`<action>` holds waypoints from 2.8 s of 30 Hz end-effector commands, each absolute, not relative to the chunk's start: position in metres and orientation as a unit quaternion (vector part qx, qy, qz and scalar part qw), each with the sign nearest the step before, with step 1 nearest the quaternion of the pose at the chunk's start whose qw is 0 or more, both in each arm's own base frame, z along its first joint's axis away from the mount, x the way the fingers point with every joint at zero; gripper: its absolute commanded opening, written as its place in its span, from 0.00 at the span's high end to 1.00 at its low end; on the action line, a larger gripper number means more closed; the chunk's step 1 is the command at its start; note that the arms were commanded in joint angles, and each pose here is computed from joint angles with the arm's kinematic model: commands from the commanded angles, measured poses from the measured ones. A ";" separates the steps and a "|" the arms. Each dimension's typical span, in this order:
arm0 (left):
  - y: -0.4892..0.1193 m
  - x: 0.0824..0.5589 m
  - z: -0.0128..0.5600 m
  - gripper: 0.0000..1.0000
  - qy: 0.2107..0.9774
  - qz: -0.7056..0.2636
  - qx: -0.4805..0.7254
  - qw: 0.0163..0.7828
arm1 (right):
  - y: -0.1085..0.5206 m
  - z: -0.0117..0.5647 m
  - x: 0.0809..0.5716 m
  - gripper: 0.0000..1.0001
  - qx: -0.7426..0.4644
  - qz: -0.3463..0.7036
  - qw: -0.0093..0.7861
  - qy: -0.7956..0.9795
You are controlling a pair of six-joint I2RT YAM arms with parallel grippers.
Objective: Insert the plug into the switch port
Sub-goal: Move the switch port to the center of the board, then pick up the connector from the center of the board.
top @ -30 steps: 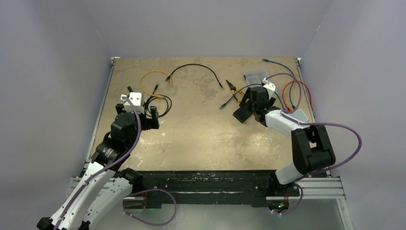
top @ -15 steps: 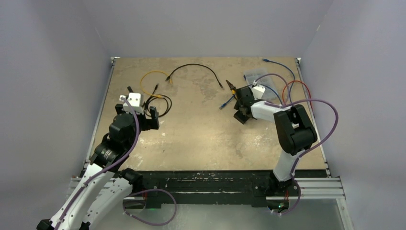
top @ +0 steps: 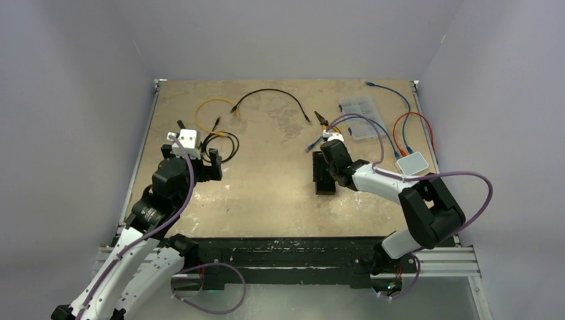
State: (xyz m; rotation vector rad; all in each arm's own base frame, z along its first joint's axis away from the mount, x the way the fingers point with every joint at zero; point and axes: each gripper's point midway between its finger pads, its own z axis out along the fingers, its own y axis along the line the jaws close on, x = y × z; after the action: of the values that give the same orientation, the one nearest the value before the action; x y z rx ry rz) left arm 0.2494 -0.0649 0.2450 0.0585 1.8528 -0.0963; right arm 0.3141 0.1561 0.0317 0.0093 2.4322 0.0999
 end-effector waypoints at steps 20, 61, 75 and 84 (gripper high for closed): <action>-0.066 0.263 0.226 0.04 0.815 -0.023 0.024 0.578 | 0.280 0.041 0.334 0.49 -0.399 0.111 0.349 0.841; 0.020 0.499 0.072 0.71 0.881 0.070 -0.220 0.412 | 0.251 0.205 0.326 0.06 -0.198 0.183 0.557 0.786; 0.019 0.508 0.044 0.70 0.889 0.014 -0.235 0.393 | 0.249 0.190 0.332 0.06 -0.195 0.160 0.546 0.799; 0.038 0.511 0.100 0.61 0.847 0.010 -0.273 0.456 | 0.250 0.190 0.334 0.06 -0.192 0.161 0.546 0.799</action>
State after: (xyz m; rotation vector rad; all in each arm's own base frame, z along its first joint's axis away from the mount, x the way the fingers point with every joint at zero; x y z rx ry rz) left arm 0.4929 0.0259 0.0542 -0.6143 2.2449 0.0931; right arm 0.3275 0.2486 0.1815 -0.4891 1.9173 0.3862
